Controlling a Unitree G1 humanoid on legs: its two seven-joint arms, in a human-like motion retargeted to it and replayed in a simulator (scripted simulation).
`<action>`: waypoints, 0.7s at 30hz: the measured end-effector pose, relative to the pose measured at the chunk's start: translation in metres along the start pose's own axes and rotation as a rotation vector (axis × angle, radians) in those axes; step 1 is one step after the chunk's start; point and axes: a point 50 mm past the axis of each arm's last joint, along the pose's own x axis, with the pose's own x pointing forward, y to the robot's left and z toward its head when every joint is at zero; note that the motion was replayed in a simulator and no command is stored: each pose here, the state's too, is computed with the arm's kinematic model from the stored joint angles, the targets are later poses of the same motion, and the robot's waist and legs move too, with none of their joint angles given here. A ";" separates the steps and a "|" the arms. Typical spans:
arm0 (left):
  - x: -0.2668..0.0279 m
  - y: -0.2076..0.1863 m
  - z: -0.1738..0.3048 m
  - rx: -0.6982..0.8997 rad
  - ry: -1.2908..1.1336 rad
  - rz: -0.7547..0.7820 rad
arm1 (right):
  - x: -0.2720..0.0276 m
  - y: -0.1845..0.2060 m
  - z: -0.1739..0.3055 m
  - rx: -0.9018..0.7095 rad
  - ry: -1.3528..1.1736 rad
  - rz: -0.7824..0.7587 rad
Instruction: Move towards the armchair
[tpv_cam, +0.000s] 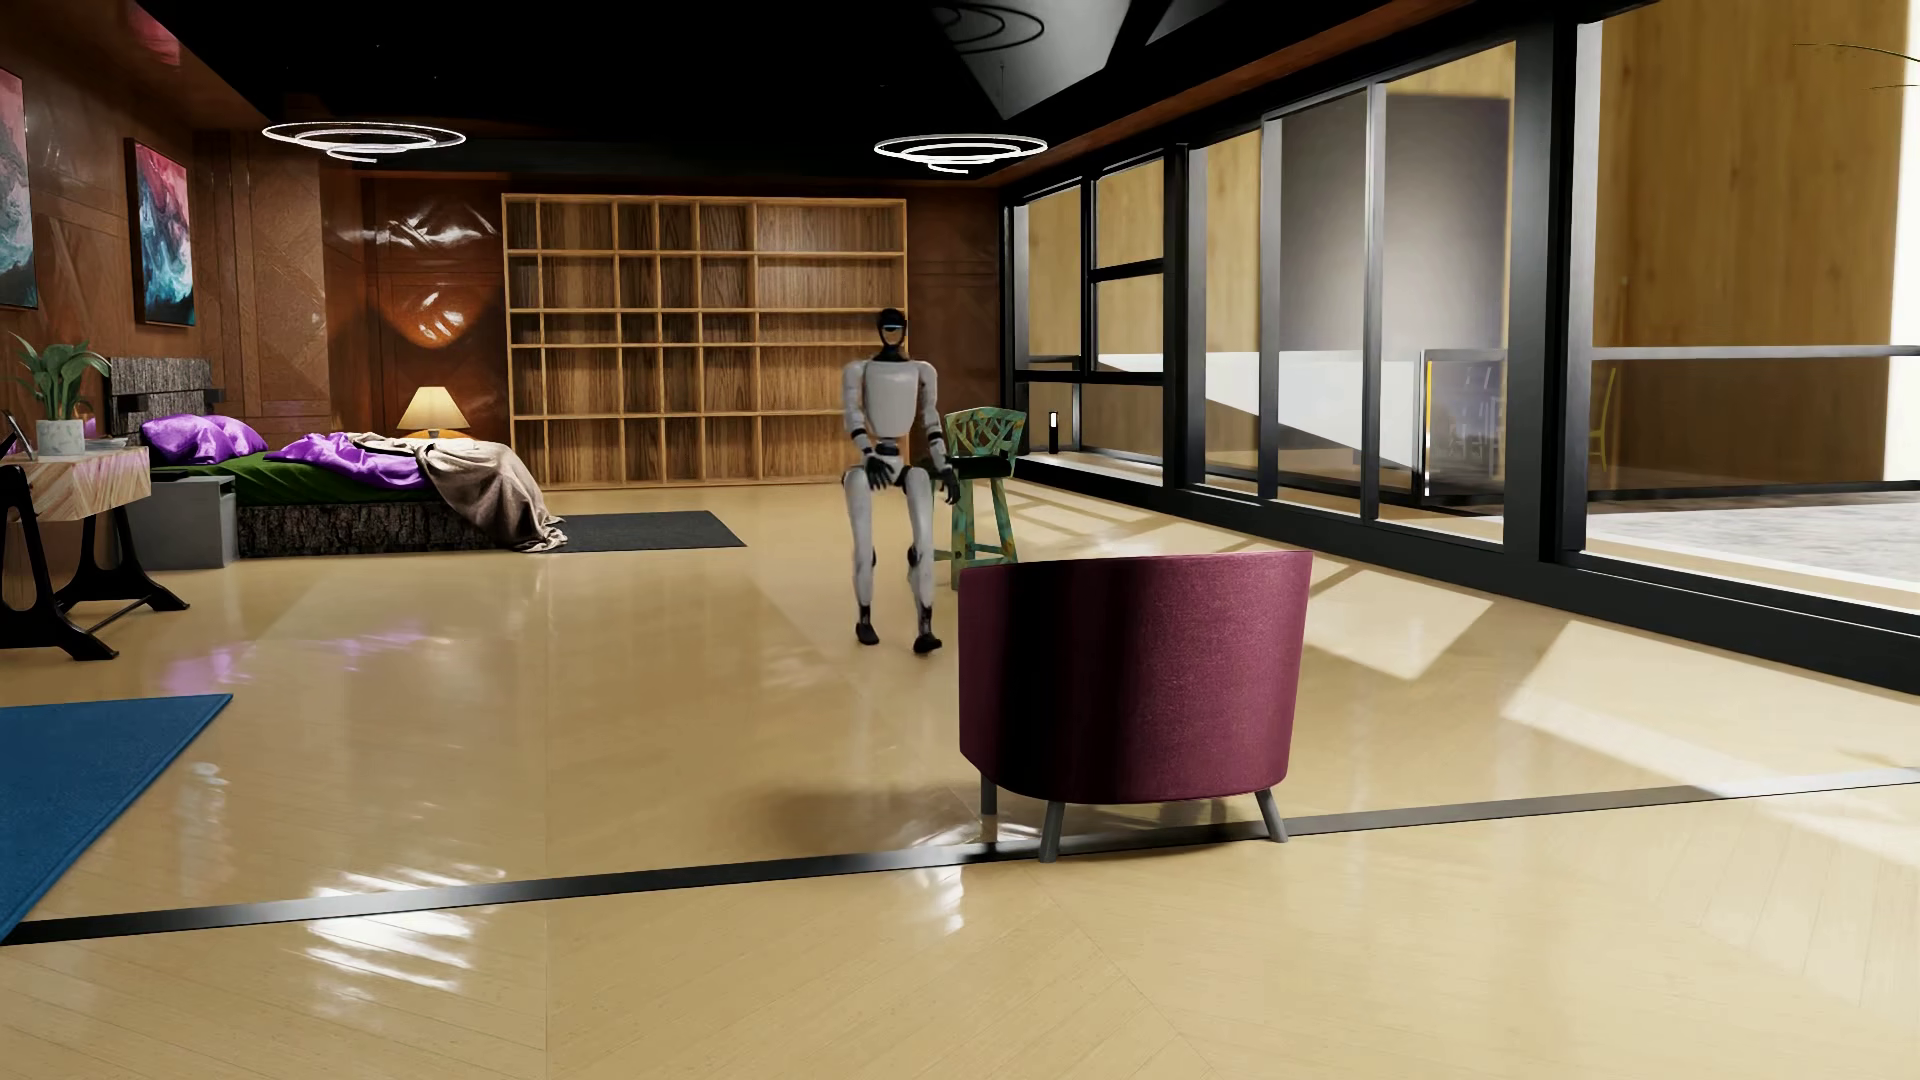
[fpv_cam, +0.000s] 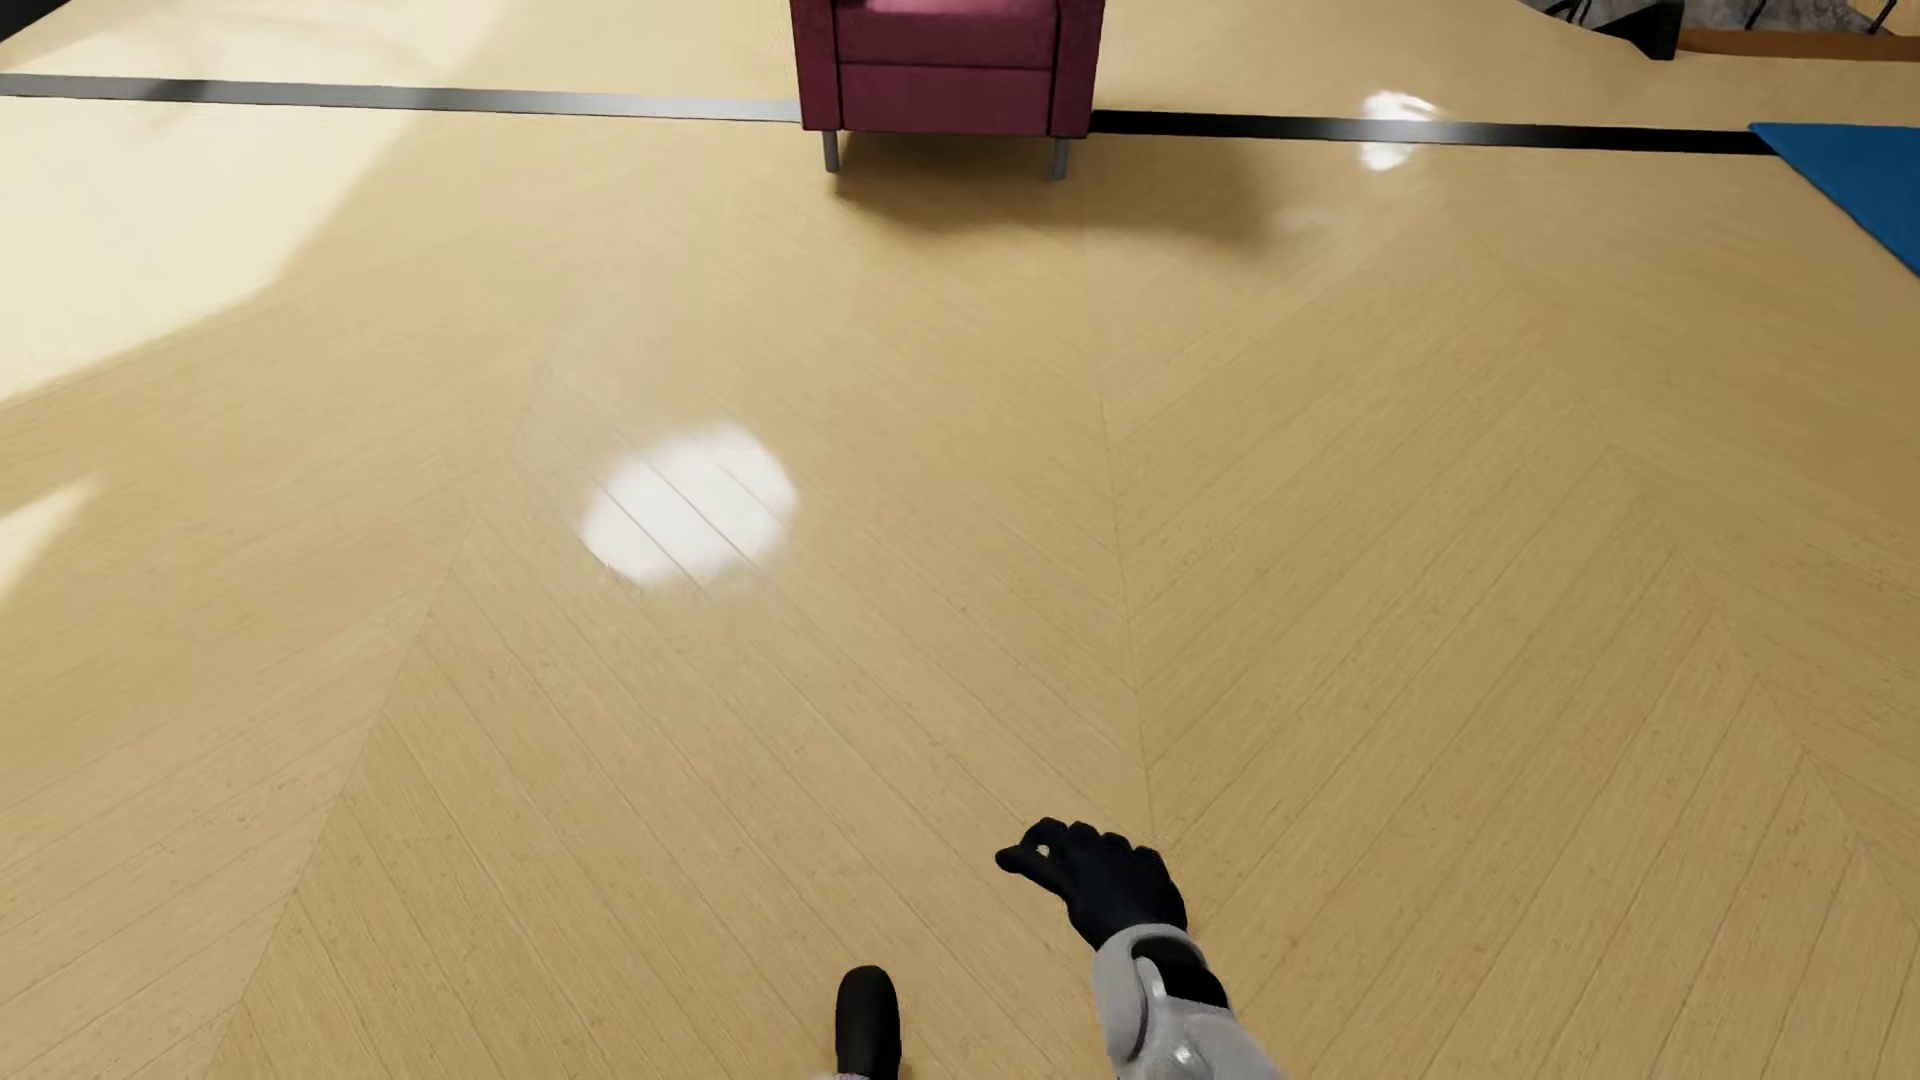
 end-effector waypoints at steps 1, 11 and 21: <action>0.000 -0.001 0.001 -0.003 0.002 -0.010 | -0.001 0.001 0.004 -0.040 -0.042 -0.009; 0.001 -0.025 0.024 0.005 -0.019 -0.095 | -0.060 0.068 -0.077 -0.173 0.233 0.335; 0.017 0.043 0.099 0.051 -0.308 0.158 | -0.095 0.071 -0.114 0.127 0.519 0.248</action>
